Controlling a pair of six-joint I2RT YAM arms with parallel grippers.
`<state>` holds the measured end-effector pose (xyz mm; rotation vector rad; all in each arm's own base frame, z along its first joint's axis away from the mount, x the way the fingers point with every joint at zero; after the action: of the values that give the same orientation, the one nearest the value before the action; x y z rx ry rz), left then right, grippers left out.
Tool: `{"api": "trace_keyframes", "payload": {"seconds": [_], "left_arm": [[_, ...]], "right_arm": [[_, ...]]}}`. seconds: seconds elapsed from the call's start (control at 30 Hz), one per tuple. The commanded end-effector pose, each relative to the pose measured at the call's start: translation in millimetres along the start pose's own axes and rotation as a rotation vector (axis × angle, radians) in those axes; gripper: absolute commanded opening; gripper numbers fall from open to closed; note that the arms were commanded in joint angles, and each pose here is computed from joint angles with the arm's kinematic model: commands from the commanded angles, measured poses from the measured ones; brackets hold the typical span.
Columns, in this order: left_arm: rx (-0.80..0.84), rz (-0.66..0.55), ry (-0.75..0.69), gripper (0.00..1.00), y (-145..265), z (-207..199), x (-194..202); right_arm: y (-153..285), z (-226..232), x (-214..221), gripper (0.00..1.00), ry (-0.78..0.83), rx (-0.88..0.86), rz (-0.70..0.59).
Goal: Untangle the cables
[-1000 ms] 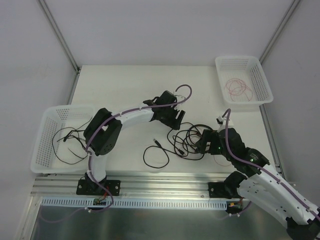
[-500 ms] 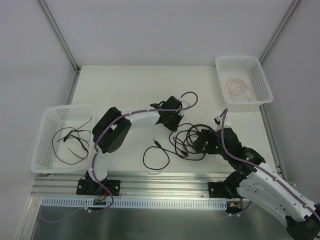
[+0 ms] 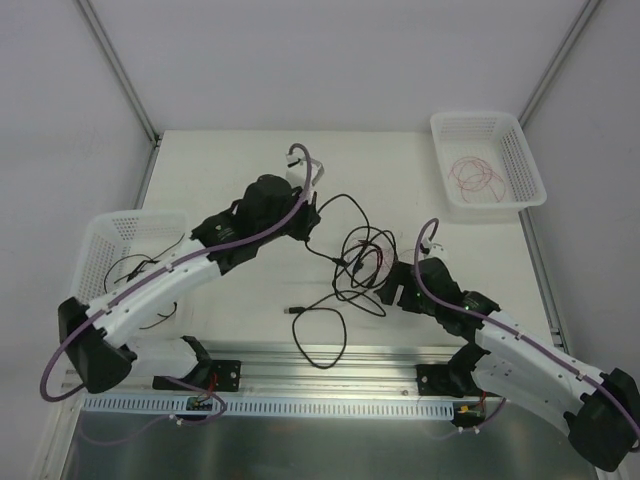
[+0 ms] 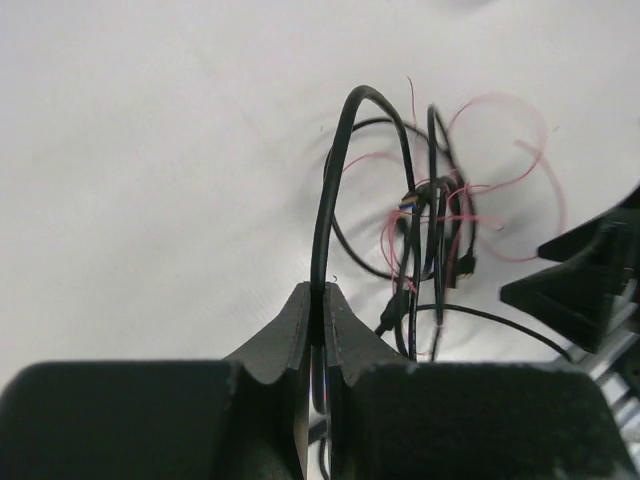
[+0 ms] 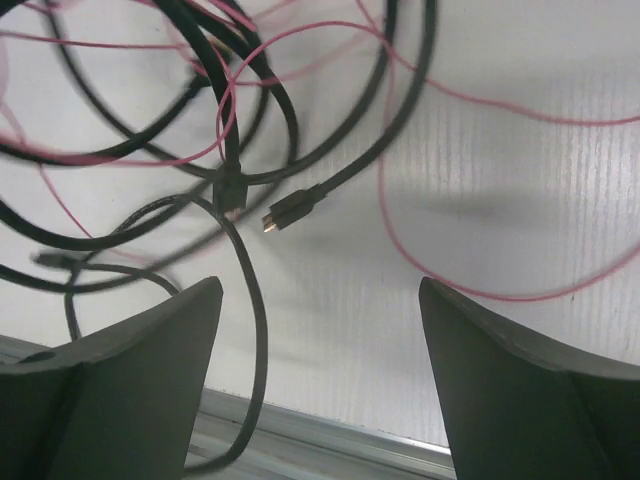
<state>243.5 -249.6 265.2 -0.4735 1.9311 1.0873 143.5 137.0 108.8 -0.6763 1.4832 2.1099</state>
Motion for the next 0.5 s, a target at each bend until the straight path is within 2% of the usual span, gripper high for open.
{"api": "trace_keyframes", "payload": {"seconds": [0.0, 0.13, 0.33, 0.47], "left_arm": [[0.033, -0.044, 0.023, 0.0, 32.2, -5.0, -4.5], [0.097, -0.118, 0.052, 0.0, 67.5, -12.4, -18.0], [0.135, -0.145, 0.073, 0.0, 89.7, -15.8, -23.4], [0.153, -0.166, 0.094, 0.0, 100.3, -18.1, -27.6]], "right_arm": [[5.5, 14.3, -25.0, 0.83, -0.028, -0.046, -0.107], [23.7, 23.3, -47.8, 0.8, 0.043, -0.074, -0.16], [51.5, 51.4, -85.3, 0.76, 0.085, -0.182, -0.246], [51.5, 61.9, -98.6, 0.75, 0.046, -0.195, -0.274]]}}
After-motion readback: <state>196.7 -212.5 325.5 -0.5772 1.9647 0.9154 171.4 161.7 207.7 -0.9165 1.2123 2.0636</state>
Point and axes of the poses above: each gripper's point midway between its finger pads, its own y axis back along the fingers, its own z axis along the line the jaws close on, x = y × z, the point moved 6 cm from there along y, back along the fingers, and after that the axes turned 10 degrees about y, right-handed, at the moved point
